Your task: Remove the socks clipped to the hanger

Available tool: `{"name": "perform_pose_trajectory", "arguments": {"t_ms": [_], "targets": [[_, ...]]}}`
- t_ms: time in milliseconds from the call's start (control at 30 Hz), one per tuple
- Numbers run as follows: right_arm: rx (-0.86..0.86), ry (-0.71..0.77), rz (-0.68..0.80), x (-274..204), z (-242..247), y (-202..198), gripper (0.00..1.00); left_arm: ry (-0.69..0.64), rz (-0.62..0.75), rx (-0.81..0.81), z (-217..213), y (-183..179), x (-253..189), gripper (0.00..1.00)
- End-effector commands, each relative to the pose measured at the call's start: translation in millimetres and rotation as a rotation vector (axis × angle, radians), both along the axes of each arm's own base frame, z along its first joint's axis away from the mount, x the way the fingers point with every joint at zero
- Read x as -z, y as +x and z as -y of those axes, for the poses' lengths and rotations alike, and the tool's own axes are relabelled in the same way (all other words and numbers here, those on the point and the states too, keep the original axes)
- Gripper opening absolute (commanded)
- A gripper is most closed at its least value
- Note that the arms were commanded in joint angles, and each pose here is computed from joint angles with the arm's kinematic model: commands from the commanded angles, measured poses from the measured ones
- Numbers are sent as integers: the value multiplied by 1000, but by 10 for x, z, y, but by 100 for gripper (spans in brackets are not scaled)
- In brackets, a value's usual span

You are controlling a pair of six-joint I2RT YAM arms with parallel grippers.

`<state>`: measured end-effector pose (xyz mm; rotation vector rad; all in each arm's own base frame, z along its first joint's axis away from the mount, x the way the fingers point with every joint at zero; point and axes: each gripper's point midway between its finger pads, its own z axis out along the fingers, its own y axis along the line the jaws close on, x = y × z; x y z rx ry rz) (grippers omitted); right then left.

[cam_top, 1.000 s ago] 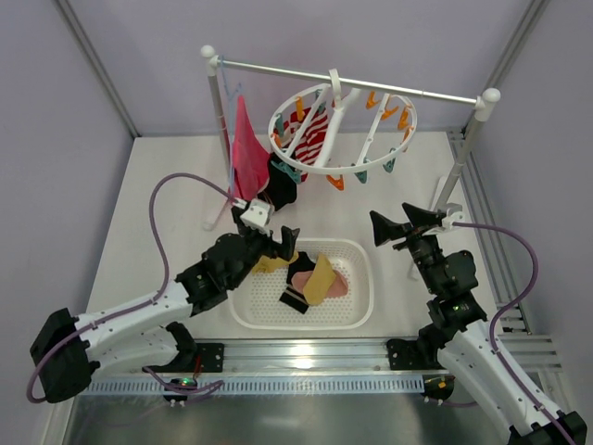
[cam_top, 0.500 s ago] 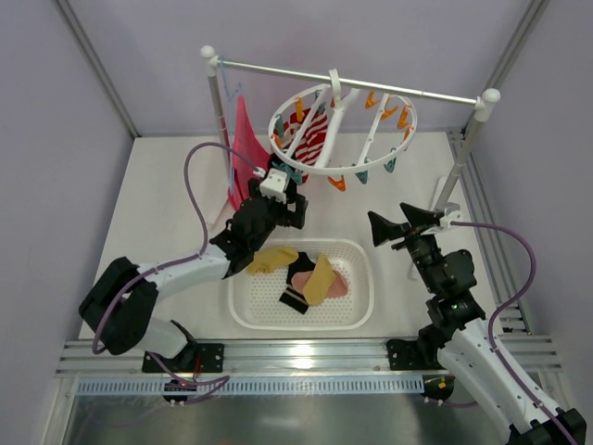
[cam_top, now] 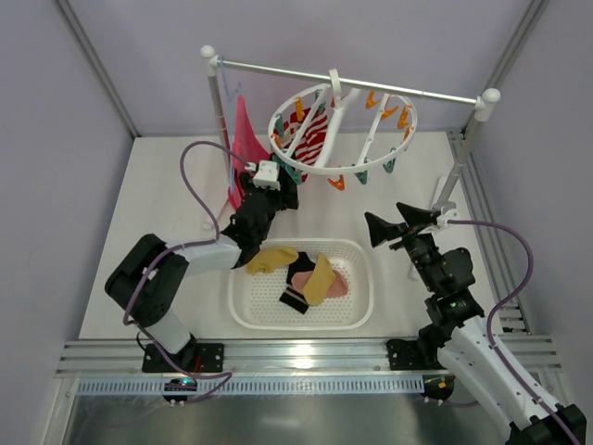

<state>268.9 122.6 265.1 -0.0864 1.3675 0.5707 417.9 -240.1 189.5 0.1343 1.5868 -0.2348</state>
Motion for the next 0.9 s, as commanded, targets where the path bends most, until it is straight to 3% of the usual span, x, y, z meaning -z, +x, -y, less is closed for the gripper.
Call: {"name": "perform_pose_trajectory", "arguments": {"t_ms": [0, 67, 167, 200, 300, 500, 867], "targets": [[-9, 0, 51, -120, -17, 3, 100, -65, 89, -43, -48, 214, -299, 100], [-12, 1, 49, -116, -26, 4, 100, -59, 81, -48, -72, 288, -227, 99], [-10, -1, 48, -114, -25, 14, 100, -55, 106, -24, -35, 284, -186, 72], [-12, -1, 48, -114, -29, 14, 100, -65, 136, -20, -34, 280, -254, 43], [-13, -3, 45, -104, -35, 21, 100, -68, 164, -8, -42, 240, -260, 0], [-4, -5, 43, -101, -20, 30, 100, -83, 190, 43, -14, 74, -280, 0], [96, 29, 47, -126, 188, -4, 99, -90, 247, 176, 315, -743, -514, 0]]}}
